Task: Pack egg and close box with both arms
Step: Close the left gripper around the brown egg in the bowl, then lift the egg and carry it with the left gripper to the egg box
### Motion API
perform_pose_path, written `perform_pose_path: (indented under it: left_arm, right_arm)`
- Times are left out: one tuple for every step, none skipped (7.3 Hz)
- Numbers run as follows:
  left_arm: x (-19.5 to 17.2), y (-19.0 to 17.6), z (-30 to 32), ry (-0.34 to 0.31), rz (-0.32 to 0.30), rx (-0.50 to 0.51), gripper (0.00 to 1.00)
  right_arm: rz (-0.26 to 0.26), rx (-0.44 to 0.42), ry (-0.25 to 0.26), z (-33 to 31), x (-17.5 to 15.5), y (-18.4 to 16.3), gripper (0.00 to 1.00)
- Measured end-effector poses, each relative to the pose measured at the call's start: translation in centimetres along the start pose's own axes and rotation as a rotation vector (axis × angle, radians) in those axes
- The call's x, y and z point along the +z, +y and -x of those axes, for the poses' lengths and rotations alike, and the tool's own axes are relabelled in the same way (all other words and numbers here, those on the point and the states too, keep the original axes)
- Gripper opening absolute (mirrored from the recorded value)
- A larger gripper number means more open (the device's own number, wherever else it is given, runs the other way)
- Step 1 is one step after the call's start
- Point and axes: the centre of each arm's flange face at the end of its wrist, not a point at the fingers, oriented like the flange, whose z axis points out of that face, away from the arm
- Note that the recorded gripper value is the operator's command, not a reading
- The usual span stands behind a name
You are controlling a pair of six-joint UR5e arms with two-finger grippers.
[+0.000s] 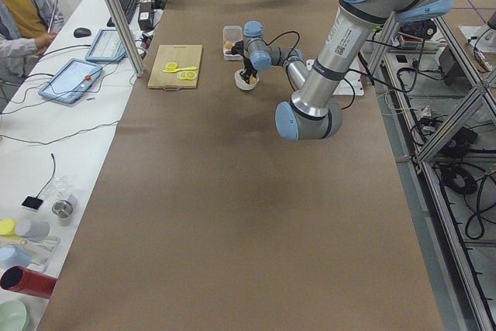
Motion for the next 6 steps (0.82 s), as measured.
perform_pose_path:
  left_arm:
    - [-0.3,-0.1,0.0,-0.002,0.0,-0.003,0.0]
    - [-1.1,-0.5,0.0,-0.002,-0.009,-0.004,0.0]
    - [-2.6,-1.3,0.5,0.002,-0.042,-0.004,0.0]
    - [-4.3,-2.3,1.0,0.012,-0.095,0.001,0.0]
    - [-5.9,-3.4,1.1,0.014,-0.172,0.004,0.0]
    - [-6.6,-4.2,0.6,-0.004,-0.262,-0.014,0.0]
  right_arm:
    - [-0.001,-0.001,0.0,0.0,0.0,0.0,1.0]
    - [-0.002,-0.002,0.0,0.1,-0.1,0.0,1.0]
    - [-0.003,-0.003,0.0,0.2,-0.1,0.0,1.0]
    - [-0.004,-0.004,-0.006,0.2,-0.2,-0.1,1.0]
    - [-0.005,-0.004,-0.015,0.3,-0.2,-0.1,1.0]
    - [-0.005,-0.004,-0.02,0.4,-0.2,-0.1,1.0]
